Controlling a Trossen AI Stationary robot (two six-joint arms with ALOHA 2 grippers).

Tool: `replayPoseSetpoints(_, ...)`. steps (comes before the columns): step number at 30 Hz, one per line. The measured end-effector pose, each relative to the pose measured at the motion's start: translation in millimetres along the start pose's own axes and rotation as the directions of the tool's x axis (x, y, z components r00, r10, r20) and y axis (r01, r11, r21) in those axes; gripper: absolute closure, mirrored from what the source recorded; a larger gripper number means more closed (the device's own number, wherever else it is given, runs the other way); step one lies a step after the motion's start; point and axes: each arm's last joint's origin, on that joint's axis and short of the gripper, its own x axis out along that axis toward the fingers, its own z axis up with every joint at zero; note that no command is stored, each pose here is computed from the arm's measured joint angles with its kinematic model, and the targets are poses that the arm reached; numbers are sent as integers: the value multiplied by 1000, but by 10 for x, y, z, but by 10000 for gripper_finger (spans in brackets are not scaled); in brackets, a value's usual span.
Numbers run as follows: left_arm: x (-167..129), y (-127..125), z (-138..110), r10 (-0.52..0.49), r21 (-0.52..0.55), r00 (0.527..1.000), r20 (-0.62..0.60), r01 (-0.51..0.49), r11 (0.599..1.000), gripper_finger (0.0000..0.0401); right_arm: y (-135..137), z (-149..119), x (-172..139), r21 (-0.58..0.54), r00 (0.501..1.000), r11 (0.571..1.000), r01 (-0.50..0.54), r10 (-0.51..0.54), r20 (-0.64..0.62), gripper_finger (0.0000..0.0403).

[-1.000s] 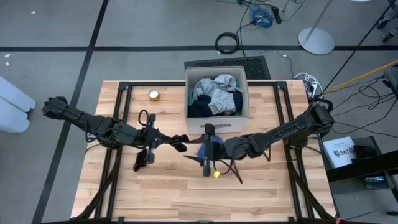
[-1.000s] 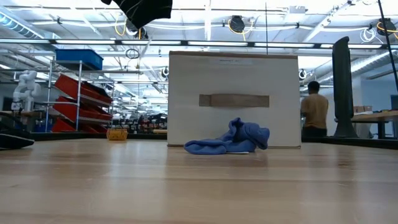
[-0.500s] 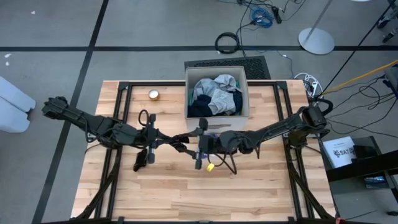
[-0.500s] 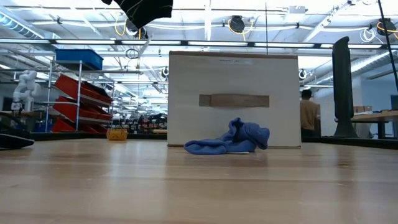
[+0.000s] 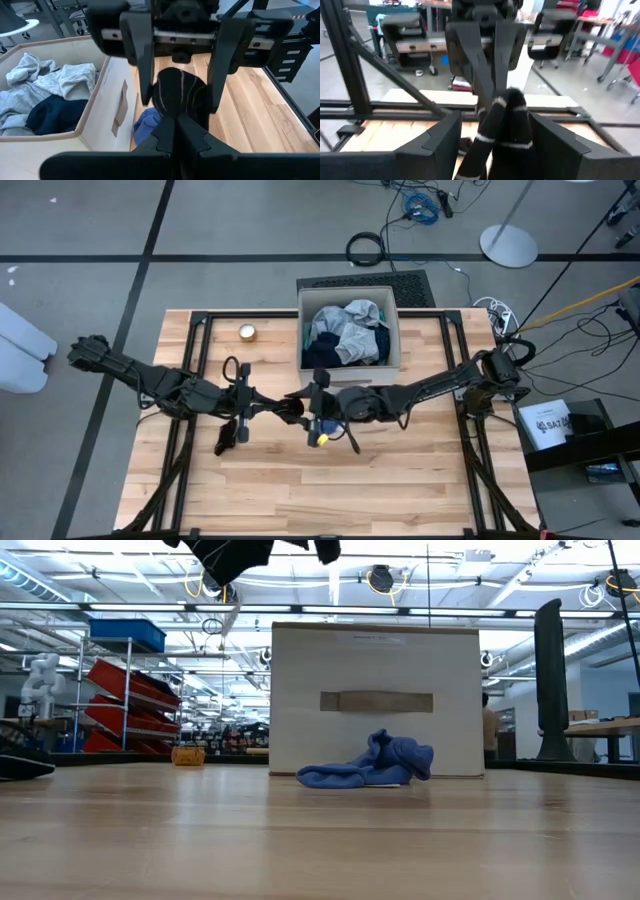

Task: Sort clothes
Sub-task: Put the black sock into the laundry organizer

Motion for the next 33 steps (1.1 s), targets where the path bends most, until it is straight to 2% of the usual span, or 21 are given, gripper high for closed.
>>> replayPoseSetpoints(10,0,-1,1,-2,0,1000,1,2,1000,390,18,-116,48,36,999,999,-6,8,-54,188)
replayPoseSetpoints(14,0,-3,1,-9,-1,1000,1,9,1000,390,9,-115,52,38,999,999,12,-10,-50,206)
replayPoseSetpoints(18,0,-3,1,-10,-2,1000,1,10,1000,390,-10,-119,53,35,997,998,51,-49,-54,269)
replayPoseSetpoints(22,0,-3,-2,-11,-22,1000,-2,11,1000,387,-16,-113,56,33,998,998,49,-48,-49,368)
replayPoseSetpoints(24,0,-3,-10,-11,-18,1000,-10,11,1000,377,-16,-112,56,14,998,999,48,-47,-48,391)
replayPoseSetpoints(28,23,-5,-49,10,-4,999,-47,-11,1000,332,-16,-110,56,26,998,998,48,-47,-45,394)
replayPoseSetpoints(30,38,-3,-63,39,6,998,-58,-39,999,306,-16,-109,56,28,998,998,48,-47,-45,398)
replayPoseSetpoints(33,34,25,-55,133,11,990,-44,-133,991,276,-17,-103,53,29,998,998,49,-47,-43,399)
